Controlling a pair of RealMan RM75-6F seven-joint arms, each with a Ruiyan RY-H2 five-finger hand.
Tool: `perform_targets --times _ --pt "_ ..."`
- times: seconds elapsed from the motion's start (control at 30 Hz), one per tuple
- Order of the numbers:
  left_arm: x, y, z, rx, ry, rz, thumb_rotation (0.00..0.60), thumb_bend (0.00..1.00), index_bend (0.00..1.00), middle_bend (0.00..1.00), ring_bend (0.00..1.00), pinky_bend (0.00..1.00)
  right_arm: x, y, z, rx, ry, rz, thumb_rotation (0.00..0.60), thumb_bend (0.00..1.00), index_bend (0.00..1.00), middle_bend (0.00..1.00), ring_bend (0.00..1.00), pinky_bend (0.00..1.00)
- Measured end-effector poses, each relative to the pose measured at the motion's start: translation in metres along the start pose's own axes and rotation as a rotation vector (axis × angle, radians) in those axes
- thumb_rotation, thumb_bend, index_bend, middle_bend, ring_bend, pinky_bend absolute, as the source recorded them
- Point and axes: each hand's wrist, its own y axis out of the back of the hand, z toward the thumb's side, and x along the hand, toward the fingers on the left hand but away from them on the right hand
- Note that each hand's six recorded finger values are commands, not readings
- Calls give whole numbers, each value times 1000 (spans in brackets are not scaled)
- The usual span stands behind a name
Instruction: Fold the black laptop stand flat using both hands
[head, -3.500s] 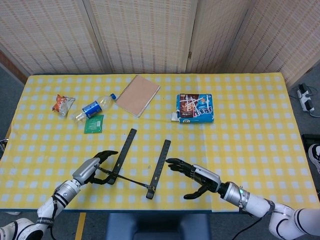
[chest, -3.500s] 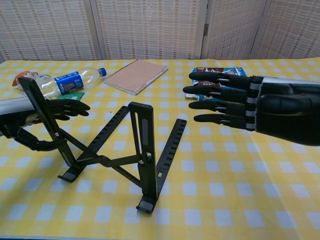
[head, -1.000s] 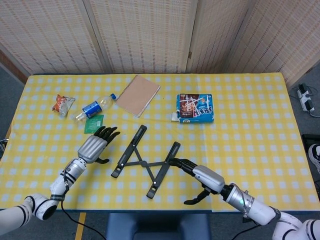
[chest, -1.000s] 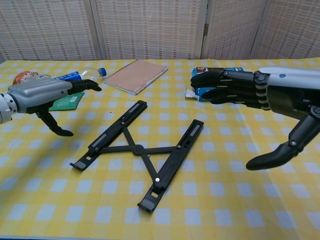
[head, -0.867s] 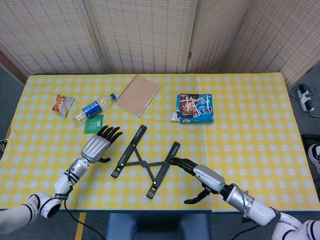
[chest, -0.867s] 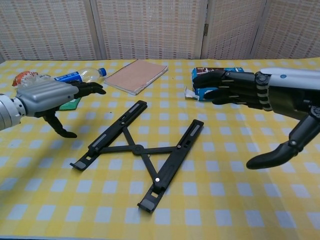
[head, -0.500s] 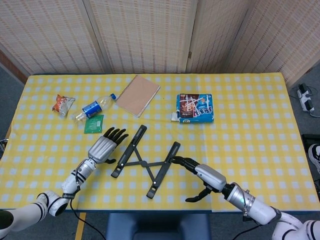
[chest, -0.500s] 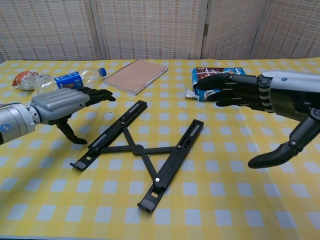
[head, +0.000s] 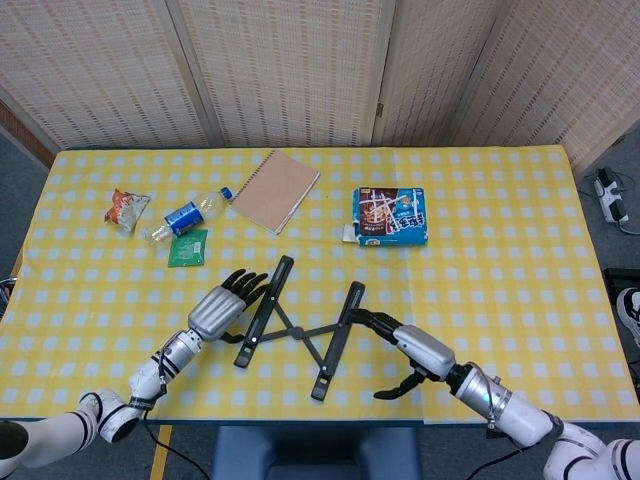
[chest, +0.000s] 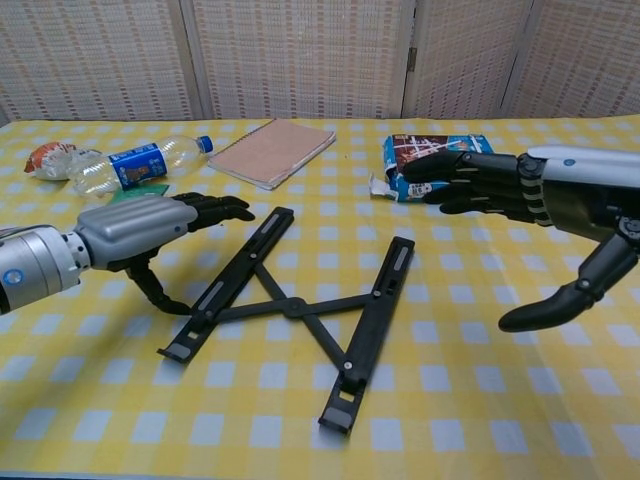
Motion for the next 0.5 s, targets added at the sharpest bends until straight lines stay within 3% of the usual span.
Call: perform_targets --times 0.3,0.4,0.5 --pt "-6 3 25 -87 -53 -26 600 162 0 0 0 0 -5 7 -10 115 -36 -7 600 120 0 12 35 0" --pt "-3 10 18 -76 -30 -3 600 162 0 0 0 0 -8 11 -12 216 -41 -12 600 121 12 148 144 1" --pt "0 18 6 -53 2 24 600 162 0 0 0 0 -13 16 -14 360 -41 -24 600 121 178 322 321 131"
